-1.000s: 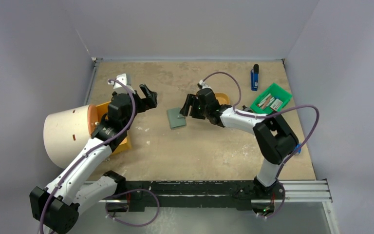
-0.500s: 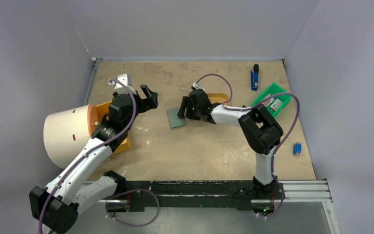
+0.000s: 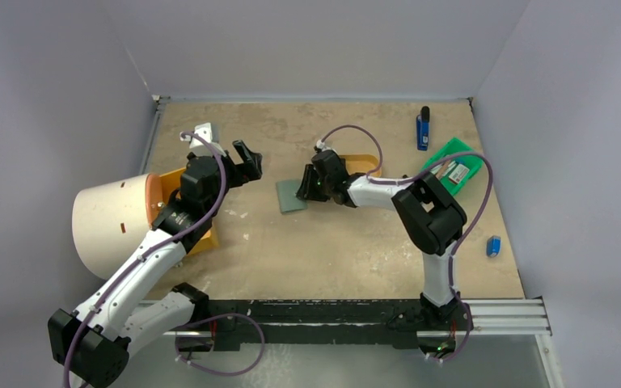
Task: Put the credit cards into the card holder
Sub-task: Move the card holder to the center of the board, then open the card holder at the center of the board.
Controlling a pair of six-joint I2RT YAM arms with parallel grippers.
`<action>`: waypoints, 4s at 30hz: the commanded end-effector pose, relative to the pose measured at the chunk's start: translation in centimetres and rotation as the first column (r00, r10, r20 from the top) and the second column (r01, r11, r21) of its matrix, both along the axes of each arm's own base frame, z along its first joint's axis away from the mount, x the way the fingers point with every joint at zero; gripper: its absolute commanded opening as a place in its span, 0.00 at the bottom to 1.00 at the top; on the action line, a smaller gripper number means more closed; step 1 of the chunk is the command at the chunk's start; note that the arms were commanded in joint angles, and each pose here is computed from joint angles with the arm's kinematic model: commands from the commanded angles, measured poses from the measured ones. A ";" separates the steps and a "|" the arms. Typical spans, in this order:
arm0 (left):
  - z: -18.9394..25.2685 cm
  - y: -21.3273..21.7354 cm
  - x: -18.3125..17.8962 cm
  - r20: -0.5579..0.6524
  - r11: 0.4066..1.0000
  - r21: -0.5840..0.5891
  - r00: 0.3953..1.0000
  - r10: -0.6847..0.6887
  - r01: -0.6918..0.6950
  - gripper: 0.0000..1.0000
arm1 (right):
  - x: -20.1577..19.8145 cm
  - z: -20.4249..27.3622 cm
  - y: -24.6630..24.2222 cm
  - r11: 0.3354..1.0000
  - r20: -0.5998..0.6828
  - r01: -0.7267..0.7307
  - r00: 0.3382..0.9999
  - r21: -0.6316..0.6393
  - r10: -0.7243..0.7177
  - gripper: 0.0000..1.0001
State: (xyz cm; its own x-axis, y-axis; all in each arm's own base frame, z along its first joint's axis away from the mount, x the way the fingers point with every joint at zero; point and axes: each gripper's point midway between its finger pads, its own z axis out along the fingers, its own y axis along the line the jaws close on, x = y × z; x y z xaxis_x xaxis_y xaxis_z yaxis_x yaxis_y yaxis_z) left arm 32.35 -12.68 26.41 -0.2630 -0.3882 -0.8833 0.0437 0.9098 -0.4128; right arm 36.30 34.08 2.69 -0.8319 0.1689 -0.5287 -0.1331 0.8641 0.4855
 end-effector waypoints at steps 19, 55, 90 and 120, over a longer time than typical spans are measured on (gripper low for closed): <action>-5.9 -13.1 -3.5 -0.229 0.958 0.037 0.936 -0.269 0.284 0.85 | -10.0 -1.2 -8.2 0.993 -0.025 -0.057 0.998 -0.103 0.055 0.19; -18.2 -13.0 -6.2 -0.409 0.968 -0.048 0.879 -0.246 0.248 0.74 | -10.1 1.3 -8.2 0.987 -0.063 -0.131 0.988 0.098 0.138 0.39; -20.5 -17.3 -6.3 -0.473 0.914 -0.329 0.796 -0.376 0.236 0.38 | -12.5 3.3 -6.9 0.955 0.106 -0.179 0.972 -0.238 0.209 0.43; -16.9 -17.7 -4.7 -0.409 0.864 -0.432 0.797 -0.444 0.259 0.31 | -11.4 5.2 -8.4 0.948 0.161 -0.054 0.981 -0.313 0.109 0.51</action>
